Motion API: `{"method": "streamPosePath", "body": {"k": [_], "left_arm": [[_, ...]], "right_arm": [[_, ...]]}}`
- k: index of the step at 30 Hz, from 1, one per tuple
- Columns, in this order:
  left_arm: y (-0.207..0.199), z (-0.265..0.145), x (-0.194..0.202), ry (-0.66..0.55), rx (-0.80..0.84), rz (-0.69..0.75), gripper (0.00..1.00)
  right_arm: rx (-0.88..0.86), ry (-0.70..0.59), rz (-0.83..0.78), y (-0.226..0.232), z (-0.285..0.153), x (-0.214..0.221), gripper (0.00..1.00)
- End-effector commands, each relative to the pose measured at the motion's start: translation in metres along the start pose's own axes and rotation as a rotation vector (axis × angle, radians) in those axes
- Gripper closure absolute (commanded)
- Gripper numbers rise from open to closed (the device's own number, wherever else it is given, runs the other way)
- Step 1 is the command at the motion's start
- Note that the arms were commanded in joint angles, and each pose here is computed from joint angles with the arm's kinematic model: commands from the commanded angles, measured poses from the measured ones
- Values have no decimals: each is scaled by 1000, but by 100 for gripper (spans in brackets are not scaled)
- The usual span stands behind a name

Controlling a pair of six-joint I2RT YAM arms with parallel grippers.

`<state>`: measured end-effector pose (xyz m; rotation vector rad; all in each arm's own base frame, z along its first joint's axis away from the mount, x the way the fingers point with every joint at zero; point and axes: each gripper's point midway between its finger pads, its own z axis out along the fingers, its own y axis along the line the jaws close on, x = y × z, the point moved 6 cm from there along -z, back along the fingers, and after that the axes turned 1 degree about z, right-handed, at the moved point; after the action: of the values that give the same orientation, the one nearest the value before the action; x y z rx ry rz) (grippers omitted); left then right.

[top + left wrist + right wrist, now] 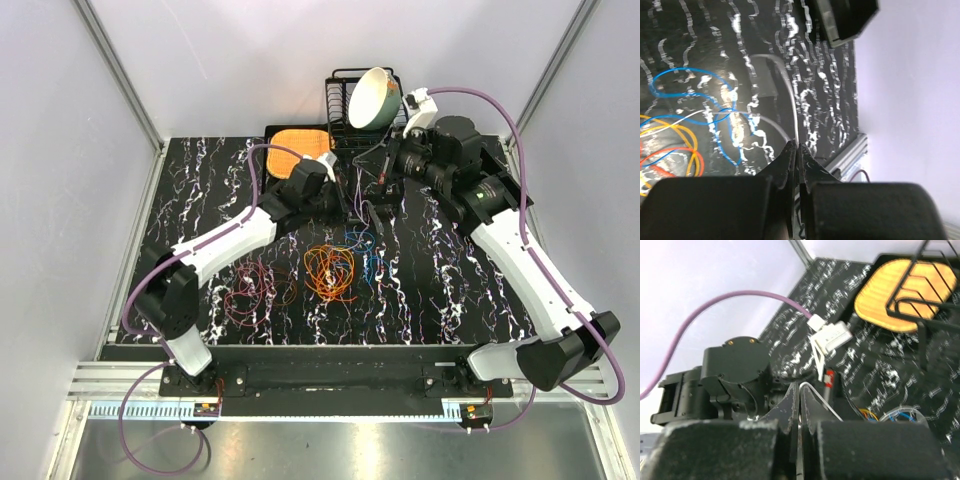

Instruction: Untangle the cables

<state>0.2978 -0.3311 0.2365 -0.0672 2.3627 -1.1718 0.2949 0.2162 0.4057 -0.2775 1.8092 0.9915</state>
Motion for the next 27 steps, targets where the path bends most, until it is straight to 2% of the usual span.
{"method": "streamPosePath", "body": {"k": [1,4,7,10,11,12,14,15,17,27], "left_arm": [[33,2,23,51,-130,27,96],[38,-4,23,26,-151,70,90],[39,-16,21,-23,-145,115,84],[42,-20,24,-36,-127,132,54],[43,-20,26,-37,-124,135,39],[49,-19,29,-33,-133,129,33],[54,-18,34,-27,-138,125,28],[54,-17,34,-36,-125,123,25],[62,-15,42,-32,-110,125,24],[74,-20,56,-26,-119,149,24]], "right_arm": [[-69,-287,-132,41,-36,-69,100],[-24,-299,-156,41,-43,-76,100],[95,-365,-201,39,-55,-102,100],[152,-422,-238,45,-64,-128,100],[177,-428,-247,42,-60,-133,100],[172,-473,-257,51,-69,-147,100],[190,-469,-267,49,-63,-153,100],[202,-505,-273,54,-69,-165,100],[239,-494,-276,49,-62,-169,100],[392,-641,-349,43,-84,-219,100]]}}
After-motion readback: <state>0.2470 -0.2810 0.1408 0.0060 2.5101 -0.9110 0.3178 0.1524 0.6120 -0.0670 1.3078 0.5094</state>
